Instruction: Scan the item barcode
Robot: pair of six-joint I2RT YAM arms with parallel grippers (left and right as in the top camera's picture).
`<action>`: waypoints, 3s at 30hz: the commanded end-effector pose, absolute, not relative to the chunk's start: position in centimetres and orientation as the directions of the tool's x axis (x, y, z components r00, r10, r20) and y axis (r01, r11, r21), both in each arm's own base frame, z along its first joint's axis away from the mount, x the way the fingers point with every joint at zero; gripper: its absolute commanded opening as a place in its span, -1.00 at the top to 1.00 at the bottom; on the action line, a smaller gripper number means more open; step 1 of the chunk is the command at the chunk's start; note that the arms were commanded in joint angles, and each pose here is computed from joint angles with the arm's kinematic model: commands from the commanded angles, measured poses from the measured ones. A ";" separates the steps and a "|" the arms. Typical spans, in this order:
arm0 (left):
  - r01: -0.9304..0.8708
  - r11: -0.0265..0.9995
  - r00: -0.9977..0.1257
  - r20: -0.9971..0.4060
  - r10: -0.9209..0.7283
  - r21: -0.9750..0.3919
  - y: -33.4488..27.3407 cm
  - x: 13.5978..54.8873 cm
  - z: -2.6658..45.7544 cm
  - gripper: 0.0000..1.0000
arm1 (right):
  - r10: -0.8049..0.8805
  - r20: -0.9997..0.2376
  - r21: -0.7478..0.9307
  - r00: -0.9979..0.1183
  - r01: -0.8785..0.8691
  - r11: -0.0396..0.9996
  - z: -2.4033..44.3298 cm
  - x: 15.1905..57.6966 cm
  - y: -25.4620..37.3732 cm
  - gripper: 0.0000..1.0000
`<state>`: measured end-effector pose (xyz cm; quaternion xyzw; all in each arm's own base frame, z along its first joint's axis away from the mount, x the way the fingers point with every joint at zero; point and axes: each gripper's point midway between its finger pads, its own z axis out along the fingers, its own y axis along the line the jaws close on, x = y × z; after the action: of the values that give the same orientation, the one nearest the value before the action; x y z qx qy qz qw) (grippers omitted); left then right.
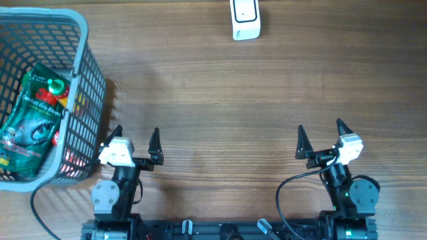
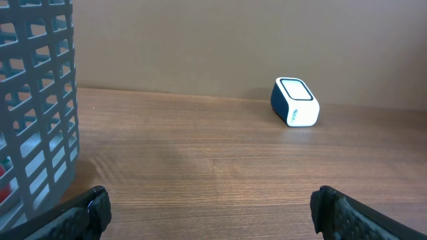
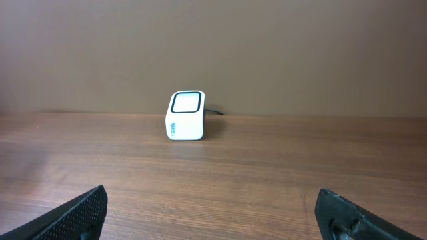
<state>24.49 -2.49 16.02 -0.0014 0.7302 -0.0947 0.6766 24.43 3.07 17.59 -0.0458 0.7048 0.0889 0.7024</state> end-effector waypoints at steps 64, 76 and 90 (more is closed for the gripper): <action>0.141 0.982 -0.094 -0.989 -0.116 -0.128 -2.9 24.5 15.7 -1.00 | 0.051 -0.999 0.049 0.006 -0.183 0.982 17.9 24.4 3.0 -0.99; 0.256 0.934 -0.060 -0.968 -0.244 -0.251 -4.8 23.9 18.7 -1.00 | 0.051 -0.999 0.049 0.006 -0.183 0.982 17.9 24.4 3.0 -0.99; 0.281 0.929 0.025 -0.966 -0.259 -0.241 -4.9 23.3 27.9 -1.00 | 0.051 -0.999 0.049 0.006 -0.183 0.982 17.9 24.4 3.0 -0.99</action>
<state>23.31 -4.47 25.15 0.0037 0.6782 -0.1767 0.7133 24.43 3.07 17.59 -0.0458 0.7048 0.0889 0.7024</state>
